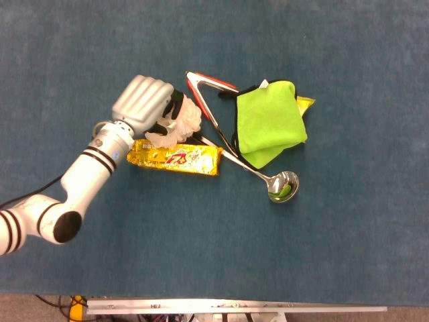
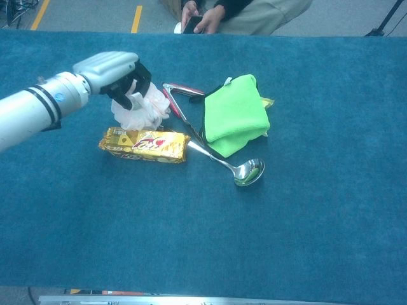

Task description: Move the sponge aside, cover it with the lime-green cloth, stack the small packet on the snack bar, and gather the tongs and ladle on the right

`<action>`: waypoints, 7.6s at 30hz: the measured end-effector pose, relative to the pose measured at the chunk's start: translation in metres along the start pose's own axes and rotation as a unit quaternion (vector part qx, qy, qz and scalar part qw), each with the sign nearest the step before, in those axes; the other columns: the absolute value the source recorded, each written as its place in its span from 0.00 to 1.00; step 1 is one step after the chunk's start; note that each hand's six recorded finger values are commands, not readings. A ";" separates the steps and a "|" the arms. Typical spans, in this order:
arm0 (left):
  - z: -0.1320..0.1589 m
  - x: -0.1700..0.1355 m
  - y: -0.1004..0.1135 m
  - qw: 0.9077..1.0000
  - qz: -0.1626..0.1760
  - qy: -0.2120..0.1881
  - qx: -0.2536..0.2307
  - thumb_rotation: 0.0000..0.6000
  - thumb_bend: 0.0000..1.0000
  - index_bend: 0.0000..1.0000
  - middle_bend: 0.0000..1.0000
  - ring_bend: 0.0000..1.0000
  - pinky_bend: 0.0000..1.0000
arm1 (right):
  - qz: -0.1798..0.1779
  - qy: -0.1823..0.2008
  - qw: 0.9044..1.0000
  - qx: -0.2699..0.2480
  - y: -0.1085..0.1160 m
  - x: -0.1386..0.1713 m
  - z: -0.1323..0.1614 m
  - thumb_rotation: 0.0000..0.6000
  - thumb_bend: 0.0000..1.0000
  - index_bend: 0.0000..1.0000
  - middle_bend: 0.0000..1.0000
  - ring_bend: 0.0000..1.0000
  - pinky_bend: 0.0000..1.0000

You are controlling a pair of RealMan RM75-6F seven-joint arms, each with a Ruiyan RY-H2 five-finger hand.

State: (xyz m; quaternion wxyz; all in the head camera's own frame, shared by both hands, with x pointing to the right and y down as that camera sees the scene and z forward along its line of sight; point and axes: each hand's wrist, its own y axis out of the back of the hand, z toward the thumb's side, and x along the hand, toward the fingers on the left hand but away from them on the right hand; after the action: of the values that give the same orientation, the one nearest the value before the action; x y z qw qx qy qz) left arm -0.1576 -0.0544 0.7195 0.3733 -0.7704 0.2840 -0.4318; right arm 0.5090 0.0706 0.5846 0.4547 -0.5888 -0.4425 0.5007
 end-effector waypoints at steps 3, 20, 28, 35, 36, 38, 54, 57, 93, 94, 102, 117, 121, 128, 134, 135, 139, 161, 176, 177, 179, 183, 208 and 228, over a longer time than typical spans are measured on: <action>-0.004 -0.010 0.012 1.000 0.010 0.001 -0.006 1.00 0.39 0.65 0.68 0.71 0.54 | 0.000 0.001 1.000 0.000 0.000 -0.001 0.000 1.00 0.14 0.36 0.46 0.40 0.48; -0.039 -0.107 0.035 0.999 0.027 0.035 0.000 1.00 0.38 0.64 0.67 0.70 0.54 | 0.013 0.005 1.000 -0.002 -0.008 -0.006 0.002 1.00 0.14 0.36 0.46 0.40 0.48; -0.060 -0.150 0.024 0.997 0.016 0.073 0.014 1.00 0.38 0.64 0.67 0.70 0.54 | 0.015 0.006 1.000 -0.002 -0.010 -0.007 0.003 1.00 0.14 0.36 0.46 0.40 0.48; -0.068 -0.178 0.007 0.995 -0.014 0.094 0.026 1.00 0.38 0.64 0.67 0.70 0.54 | 0.019 0.007 1.000 -0.002 -0.011 -0.007 0.004 1.00 0.14 0.36 0.46 0.40 0.48; -0.068 -0.182 0.004 0.995 -0.020 0.096 0.027 1.00 0.38 0.64 0.67 0.70 0.54 | 0.019 0.007 1.000 -0.003 -0.012 -0.007 0.004 1.00 0.14 0.36 0.46 0.40 0.48; -0.068 -0.185 0.001 0.994 -0.025 0.100 0.026 1.00 0.38 0.64 0.67 0.69 0.54 | 0.020 0.009 1.000 -0.003 -0.012 -0.008 0.005 1.00 0.14 0.36 0.46 0.40 0.48; -0.063 -0.198 -0.023 0.993 -0.053 0.102 0.010 1.00 0.38 0.64 0.67 0.69 0.54 | 0.020 0.009 1.000 -0.004 -0.011 -0.003 0.004 1.00 0.14 0.36 0.46 0.40 0.48; -0.057 -0.196 -0.030 0.994 -0.057 0.094 0.000 1.00 0.38 0.64 0.67 0.69 0.54 | 0.020 0.008 1.000 -0.004 -0.010 -0.003 0.002 1.00 0.14 0.36 0.46 0.40 0.48; -0.011 -0.159 -0.026 0.997 -0.068 0.030 -0.004 1.00 0.38 0.00 0.07 0.08 0.28 | 0.013 -0.010 1.000 -0.007 -0.006 0.003 -0.015 1.00 0.14 0.36 0.46 0.40 0.48; -0.009 -0.157 -0.023 0.998 -0.061 0.027 -0.003 1.00 0.38 0.00 0.07 0.08 0.28 | 0.012 -0.010 1.000 -0.008 -0.006 0.003 -0.015 1.00 0.14 0.36 0.46 0.40 0.48; 0.007 -0.132 -0.007 0.999 -0.037 -0.006 0.011 1.00 0.38 0.00 0.07 0.08 0.27 | 0.011 -0.010 1.000 -0.008 -0.005 0.005 -0.015 1.00 0.14 0.36 0.46 0.40 0.48; 0.037 -0.087 -0.049 0.991 -0.081 -0.054 0.096 1.00 0.38 0.00 0.00 0.00 0.18 | 0.012 -0.013 1.000 -0.008 -0.006 0.006 -0.017 1.00 0.14 0.36 0.46 0.40 0.48; 0.037 -0.075 -0.056 0.988 -0.091 -0.050 0.112 1.00 0.38 0.00 0.00 0.00 0.14 | 0.013 -0.017 1.000 -0.009 -0.006 0.008 -0.020 1.00 0.14 0.36 0.46 0.40 0.48; 0.034 -0.062 -0.068 0.984 -0.114 -0.038 0.134 1.00 0.38 0.00 0.00 0.00 0.12 | 0.011 -0.022 1.000 -0.010 -0.005 0.009 -0.024 1.00 0.14 0.36 0.46 0.40 0.48; 0.031 -0.057 -0.077 0.983 -0.122 -0.027 0.136 1.00 0.38 0.00 0.00 0.00 0.12 | 0.011 -0.025 1.000 -0.010 -0.005 0.010 -0.026 1.00 0.14 0.36 0.46 0.40 0.48; 0.031 -0.056 -0.078 0.983 -0.123 -0.026 0.136 1.00 0.38 0.00 0.00 0.00 0.12 | 0.011 -0.025 1.000 -0.010 -0.005 0.010 -0.026 1.00 0.14 0.36 0.46 0.40 0.48; 0.028 -0.051 -0.081 0.984 -0.118 -0.020 0.134 1.00 0.38 0.02 0.00 0.00 0.12 | 0.011 -0.026 1.000 -0.010 -0.005 0.011 -0.027 1.00 0.14 0.36 0.46 0.40 0.48; 0.004 -0.030 -0.061 0.993 -0.060 -0.001 0.101 1.00 0.38 0.41 0.38 0.33 0.43 | 0.007 -0.030 0.999 -0.012 -0.003 0.013 -0.027 1.00 0.14 0.36 0.46 0.40 0.48; -0.045 0.009 -0.009 0.991 -0.021 0.071 0.108 1.00 0.38 0.39 0.34 0.30 0.43 | 0.001 -0.029 1.000 -0.012 0.001 0.016 -0.027 1.00 0.14 0.36 0.46 0.40 0.48; -0.049 0.011 -0.008 0.991 -0.021 0.078 0.109 1.00 0.38 0.39 0.34 0.30 0.43 | 0.001 -0.029 1.000 -0.012 0.002 0.016 -0.027 1.00 0.14 0.36 0.46 0.40 0.48; -0.055 0.013 -0.007 0.990 -0.022 0.088 0.112 1.00 0.38 0.38 0.32 0.28 0.43 | 0.000 -0.030 0.999 -0.011 0.002 0.016 -0.027 1.00 0.14 0.36 0.46 0.40 0.48; -0.065 0.013 -0.011 0.987 -0.035 0.103 0.116 1.00 0.38 0.32 0.24 0.19 0.42 | -0.001 -0.027 1.000 -0.011 0.003 0.016 -0.025 1.00 0.14 0.36 0.46 0.40 0.48; -0.050 -0.020 0.010 0.992 -0.020 0.087 0.088 1.00 0.38 0.00 0.00 0.00 0.19 | 0.007 0.085 0.996 0.035 0.014 -0.014 0.026 1.00 0.14 0.36 0.46 0.40 0.48; -0.015 -0.134 0.039 0.994 0.014 0.029 0.108 1.00 0.38 0.00 0.00 0.00 0.17 | 0.050 0.248 0.955 0.153 -0.019 -0.055 0.118 1.00 0.00 0.27 0.40 0.30 0.45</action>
State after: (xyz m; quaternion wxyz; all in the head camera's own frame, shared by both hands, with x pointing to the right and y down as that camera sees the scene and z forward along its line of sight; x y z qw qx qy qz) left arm -0.2376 0.0209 0.6314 0.4523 -0.7082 0.2574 -0.4772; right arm 0.3844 0.0314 0.6035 0.6092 -0.6391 -0.2039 0.4228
